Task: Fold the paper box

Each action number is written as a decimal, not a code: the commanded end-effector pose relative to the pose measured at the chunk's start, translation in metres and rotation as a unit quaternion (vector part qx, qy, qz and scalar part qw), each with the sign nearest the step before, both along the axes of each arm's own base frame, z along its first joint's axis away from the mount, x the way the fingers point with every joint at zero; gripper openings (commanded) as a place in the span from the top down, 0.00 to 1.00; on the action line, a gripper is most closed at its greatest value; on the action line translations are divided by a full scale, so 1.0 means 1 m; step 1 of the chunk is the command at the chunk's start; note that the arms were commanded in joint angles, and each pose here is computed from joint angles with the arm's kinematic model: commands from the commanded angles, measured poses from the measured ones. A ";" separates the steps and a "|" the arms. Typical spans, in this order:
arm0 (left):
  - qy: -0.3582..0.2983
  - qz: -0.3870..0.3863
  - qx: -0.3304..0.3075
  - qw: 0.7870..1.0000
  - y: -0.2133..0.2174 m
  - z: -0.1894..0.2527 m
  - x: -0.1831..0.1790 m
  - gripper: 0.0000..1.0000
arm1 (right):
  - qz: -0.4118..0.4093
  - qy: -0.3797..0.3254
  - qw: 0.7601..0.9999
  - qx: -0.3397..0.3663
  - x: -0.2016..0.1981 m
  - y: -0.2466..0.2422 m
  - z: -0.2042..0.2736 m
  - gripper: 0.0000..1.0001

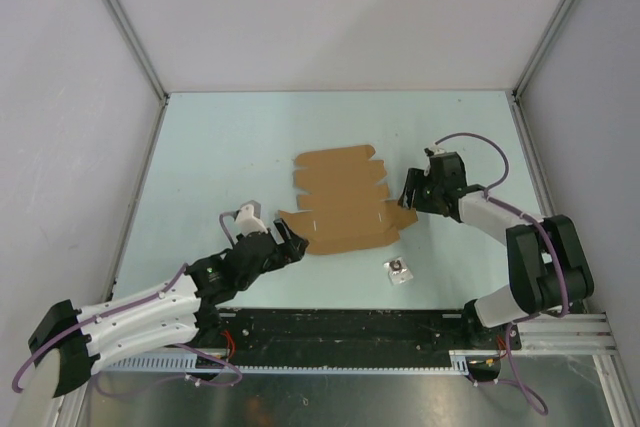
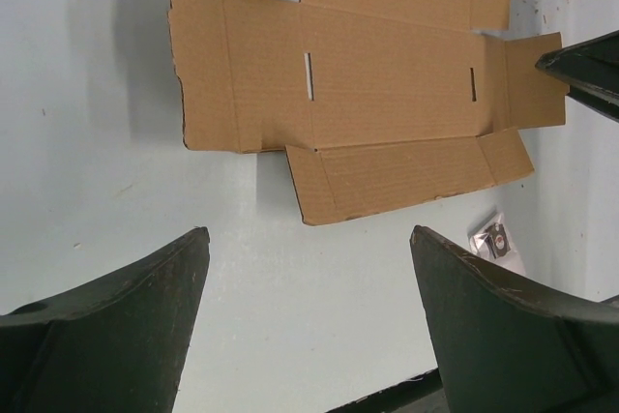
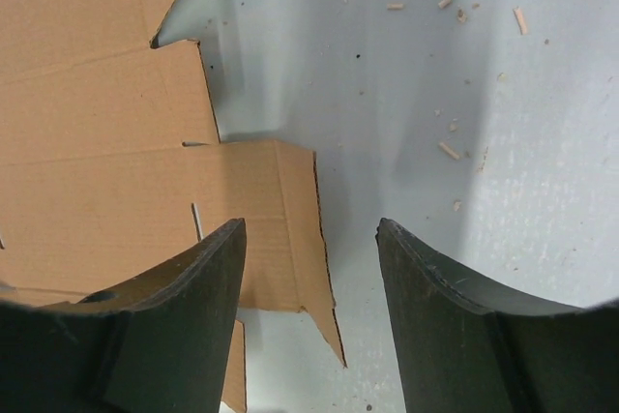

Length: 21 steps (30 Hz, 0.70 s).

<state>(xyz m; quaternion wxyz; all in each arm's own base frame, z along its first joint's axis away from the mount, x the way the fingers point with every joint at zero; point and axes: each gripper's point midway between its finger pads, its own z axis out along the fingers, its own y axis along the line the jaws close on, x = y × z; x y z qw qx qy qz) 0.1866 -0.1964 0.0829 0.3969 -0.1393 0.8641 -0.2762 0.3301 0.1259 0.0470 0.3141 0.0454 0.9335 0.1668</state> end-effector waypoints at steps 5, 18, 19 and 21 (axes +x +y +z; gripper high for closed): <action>0.002 0.008 -0.002 1.000 0.000 -0.002 0.000 0.10 | 0.015 -0.018 1.000 0.008 0.017 0.005 0.006 0.50; 0.013 0.015 -0.004 1.000 0.004 -0.012 -0.003 0.10 | -0.011 0.004 1.000 0.020 0.011 0.009 0.002 0.75; 0.012 0.017 -0.006 1.000 0.004 -0.011 -0.002 0.10 | -0.013 0.003 1.000 0.020 0.010 0.010 0.003 0.77; 0.012 0.016 -0.004 1.000 0.004 -0.011 -0.003 0.10 | -0.020 0.005 1.000 0.023 0.007 0.013 0.005 0.83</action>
